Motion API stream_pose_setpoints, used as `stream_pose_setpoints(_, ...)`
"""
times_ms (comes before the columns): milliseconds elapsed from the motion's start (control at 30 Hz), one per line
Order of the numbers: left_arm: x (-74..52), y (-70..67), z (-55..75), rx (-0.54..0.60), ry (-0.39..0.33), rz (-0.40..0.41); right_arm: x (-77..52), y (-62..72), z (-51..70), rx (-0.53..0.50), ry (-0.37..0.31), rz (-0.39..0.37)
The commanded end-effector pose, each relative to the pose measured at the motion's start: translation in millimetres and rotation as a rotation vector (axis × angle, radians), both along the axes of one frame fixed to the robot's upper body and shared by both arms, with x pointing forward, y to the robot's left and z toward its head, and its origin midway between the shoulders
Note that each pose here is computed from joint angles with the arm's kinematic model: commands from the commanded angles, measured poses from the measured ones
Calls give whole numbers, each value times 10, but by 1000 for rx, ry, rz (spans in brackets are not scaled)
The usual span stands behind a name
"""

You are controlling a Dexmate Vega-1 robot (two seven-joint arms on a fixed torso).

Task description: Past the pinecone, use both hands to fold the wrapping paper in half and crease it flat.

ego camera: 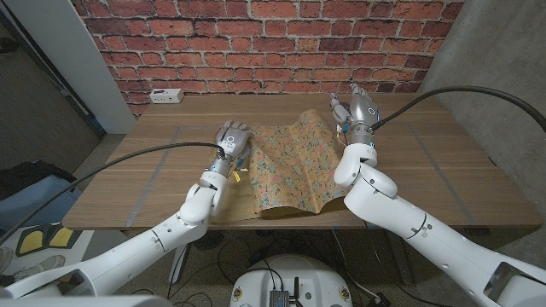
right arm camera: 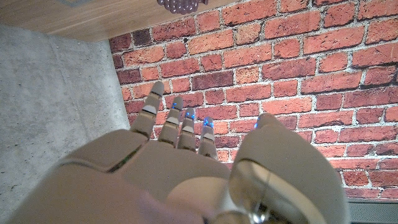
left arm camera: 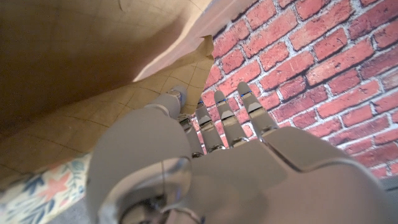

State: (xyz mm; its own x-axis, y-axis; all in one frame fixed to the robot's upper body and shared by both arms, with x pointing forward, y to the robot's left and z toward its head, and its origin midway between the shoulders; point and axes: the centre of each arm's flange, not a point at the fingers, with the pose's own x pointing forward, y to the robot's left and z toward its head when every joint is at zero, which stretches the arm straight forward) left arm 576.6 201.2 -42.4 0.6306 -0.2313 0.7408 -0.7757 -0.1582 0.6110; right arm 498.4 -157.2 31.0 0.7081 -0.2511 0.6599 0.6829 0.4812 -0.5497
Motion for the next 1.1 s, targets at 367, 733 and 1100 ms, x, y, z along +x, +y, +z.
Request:
stream_pose_setpoints(367, -347, 324, 152, -91, -203, 33, 159, 64, 87, -57, 66, 111)
stream_pose_setpoints(733, -267, 457, 166, -86, -148, 75, 400, 249, 28, -406, 331, 179)
stream_pose_setpoints(1100, -169, 498, 185, -91, -112, 71, 696, 382, -440, -432, 563, 163)
